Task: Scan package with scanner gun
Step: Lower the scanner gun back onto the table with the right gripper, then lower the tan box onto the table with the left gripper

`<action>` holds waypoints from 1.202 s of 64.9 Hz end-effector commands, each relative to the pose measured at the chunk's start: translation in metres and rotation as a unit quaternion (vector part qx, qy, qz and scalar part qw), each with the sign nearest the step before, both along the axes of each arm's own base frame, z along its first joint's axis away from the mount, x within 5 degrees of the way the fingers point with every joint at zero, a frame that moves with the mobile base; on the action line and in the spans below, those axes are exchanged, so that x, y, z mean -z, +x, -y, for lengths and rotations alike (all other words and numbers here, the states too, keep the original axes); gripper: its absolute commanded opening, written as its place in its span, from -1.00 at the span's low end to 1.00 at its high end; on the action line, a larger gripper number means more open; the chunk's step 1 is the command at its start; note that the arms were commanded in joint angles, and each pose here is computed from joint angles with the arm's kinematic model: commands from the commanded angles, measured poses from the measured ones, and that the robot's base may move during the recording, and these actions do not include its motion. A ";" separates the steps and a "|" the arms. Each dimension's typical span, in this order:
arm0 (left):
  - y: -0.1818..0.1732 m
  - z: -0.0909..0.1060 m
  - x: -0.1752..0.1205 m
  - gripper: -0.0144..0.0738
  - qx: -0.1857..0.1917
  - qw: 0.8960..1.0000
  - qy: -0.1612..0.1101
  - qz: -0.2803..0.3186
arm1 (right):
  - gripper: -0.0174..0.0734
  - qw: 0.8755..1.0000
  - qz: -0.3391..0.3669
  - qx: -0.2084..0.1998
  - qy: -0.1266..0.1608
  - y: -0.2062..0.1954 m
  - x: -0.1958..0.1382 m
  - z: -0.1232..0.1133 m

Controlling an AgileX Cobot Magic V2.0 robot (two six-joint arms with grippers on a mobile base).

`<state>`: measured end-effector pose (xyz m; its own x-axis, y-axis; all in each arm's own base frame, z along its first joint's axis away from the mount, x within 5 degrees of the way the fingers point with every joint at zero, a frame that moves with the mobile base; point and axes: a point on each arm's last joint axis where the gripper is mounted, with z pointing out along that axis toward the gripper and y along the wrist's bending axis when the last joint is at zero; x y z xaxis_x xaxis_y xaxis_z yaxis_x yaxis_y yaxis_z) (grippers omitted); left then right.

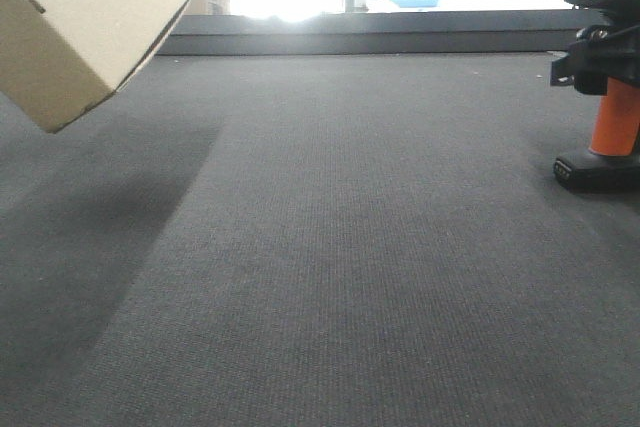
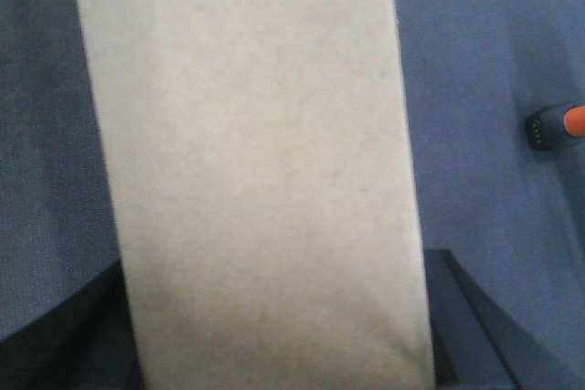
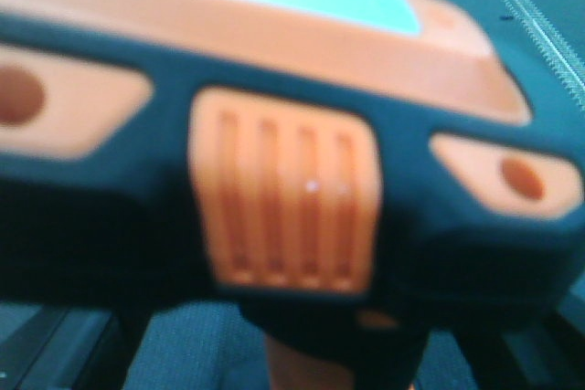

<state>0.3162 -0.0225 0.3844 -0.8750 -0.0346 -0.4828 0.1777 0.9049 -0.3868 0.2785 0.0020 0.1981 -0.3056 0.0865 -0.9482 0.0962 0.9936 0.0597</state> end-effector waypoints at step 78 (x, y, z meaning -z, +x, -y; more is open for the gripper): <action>0.021 -0.039 0.040 -0.92 -0.016 0.972 0.227 -0.055 | -0.96 0.997 0.033 -0.059 0.031 -0.111 -0.106 -0.007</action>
